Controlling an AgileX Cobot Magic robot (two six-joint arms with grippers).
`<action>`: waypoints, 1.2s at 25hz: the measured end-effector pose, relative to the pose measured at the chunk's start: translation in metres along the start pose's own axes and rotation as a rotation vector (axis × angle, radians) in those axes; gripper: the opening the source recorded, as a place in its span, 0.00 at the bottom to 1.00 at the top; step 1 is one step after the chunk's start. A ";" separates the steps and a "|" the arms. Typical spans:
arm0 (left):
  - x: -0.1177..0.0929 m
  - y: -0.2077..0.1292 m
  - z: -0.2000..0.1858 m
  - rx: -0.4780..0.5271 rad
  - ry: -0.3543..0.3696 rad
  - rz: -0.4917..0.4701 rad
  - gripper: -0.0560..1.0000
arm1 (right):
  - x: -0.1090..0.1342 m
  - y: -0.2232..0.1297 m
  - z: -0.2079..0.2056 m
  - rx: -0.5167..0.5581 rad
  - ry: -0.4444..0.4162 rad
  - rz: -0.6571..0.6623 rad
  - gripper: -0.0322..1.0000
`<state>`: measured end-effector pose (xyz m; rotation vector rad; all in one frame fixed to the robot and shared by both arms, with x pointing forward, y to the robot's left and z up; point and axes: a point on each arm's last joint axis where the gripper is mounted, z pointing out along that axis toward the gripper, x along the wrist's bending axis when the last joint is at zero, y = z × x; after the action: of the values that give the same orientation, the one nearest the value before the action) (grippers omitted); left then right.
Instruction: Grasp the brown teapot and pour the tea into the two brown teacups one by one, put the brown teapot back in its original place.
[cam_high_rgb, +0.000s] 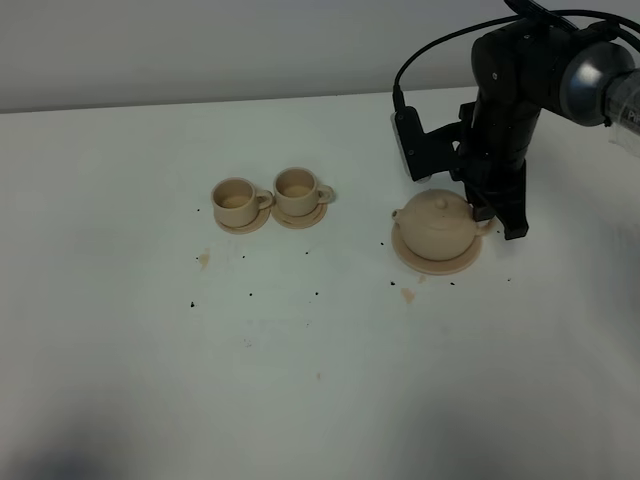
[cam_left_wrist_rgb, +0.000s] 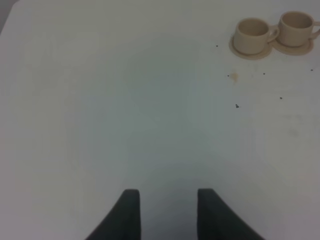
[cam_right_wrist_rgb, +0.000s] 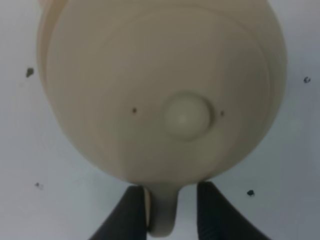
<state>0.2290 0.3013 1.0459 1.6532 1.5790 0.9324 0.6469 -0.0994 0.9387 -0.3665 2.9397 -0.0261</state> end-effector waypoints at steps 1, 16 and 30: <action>0.000 0.000 0.000 0.000 0.000 0.000 0.36 | 0.000 0.000 0.000 0.001 0.000 -0.001 0.25; 0.000 0.000 0.000 0.000 0.000 0.000 0.36 | -0.001 0.000 0.003 0.010 0.007 -0.005 0.16; 0.000 0.000 0.000 0.000 0.000 0.000 0.36 | -0.005 0.002 -0.002 0.010 0.028 0.002 0.16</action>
<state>0.2290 0.3013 1.0459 1.6532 1.5790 0.9324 0.6513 -0.0964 0.9415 -0.3650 2.9659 -0.0458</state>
